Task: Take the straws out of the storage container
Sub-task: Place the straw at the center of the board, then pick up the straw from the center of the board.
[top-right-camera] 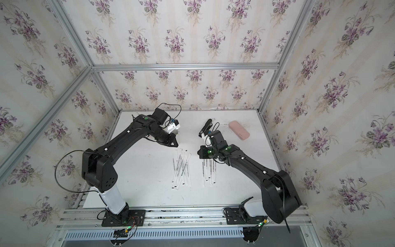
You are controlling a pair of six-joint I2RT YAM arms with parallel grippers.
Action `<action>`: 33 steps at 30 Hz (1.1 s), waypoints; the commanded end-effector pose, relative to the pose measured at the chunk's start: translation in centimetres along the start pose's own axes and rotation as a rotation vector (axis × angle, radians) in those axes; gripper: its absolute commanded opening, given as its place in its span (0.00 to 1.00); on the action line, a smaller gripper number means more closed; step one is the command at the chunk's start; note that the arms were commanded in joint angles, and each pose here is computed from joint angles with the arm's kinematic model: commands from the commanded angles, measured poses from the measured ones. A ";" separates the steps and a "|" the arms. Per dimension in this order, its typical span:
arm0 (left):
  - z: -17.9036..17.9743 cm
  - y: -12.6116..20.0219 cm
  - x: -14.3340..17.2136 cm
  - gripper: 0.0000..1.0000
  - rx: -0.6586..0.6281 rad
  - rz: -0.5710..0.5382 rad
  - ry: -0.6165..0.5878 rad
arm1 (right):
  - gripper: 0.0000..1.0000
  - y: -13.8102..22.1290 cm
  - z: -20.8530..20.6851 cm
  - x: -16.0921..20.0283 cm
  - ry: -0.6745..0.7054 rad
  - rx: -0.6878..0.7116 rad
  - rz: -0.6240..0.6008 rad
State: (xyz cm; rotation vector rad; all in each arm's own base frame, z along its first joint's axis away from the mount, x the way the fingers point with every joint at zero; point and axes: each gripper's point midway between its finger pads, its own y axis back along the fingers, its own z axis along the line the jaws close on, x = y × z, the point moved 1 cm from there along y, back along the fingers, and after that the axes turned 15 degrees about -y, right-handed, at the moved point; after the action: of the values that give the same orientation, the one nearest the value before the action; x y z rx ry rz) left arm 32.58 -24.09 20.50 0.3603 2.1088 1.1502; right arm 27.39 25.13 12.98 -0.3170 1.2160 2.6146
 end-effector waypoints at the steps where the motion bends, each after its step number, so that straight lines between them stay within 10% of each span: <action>1: -1.4 2.6 -1.2 0.16 0.000 -0.074 -0.058 | 0.06 -1.9 0.0 0.6 -0.007 0.009 0.028; 15: -3.5 8.4 -2.2 0.21 0.041 -0.263 -0.164 | 0.04 -9.5 -1.6 1.6 -0.015 0.105 0.132; 26: -3.7 9.4 -2.9 0.23 0.053 -0.321 -0.170 | 0.07 -6.7 0.9 -0.7 0.042 0.108 0.012; 33: -2.0 12.5 -2.0 0.23 -0.090 -0.392 -0.161 | 0.15 -5.9 7.7 2.2 0.332 -0.063 0.029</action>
State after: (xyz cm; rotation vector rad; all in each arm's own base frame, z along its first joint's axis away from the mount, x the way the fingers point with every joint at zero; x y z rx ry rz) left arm 30.96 -20.63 31.24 0.0717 1.9467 0.9048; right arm 27.29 33.33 11.66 -0.5711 1.3011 2.6458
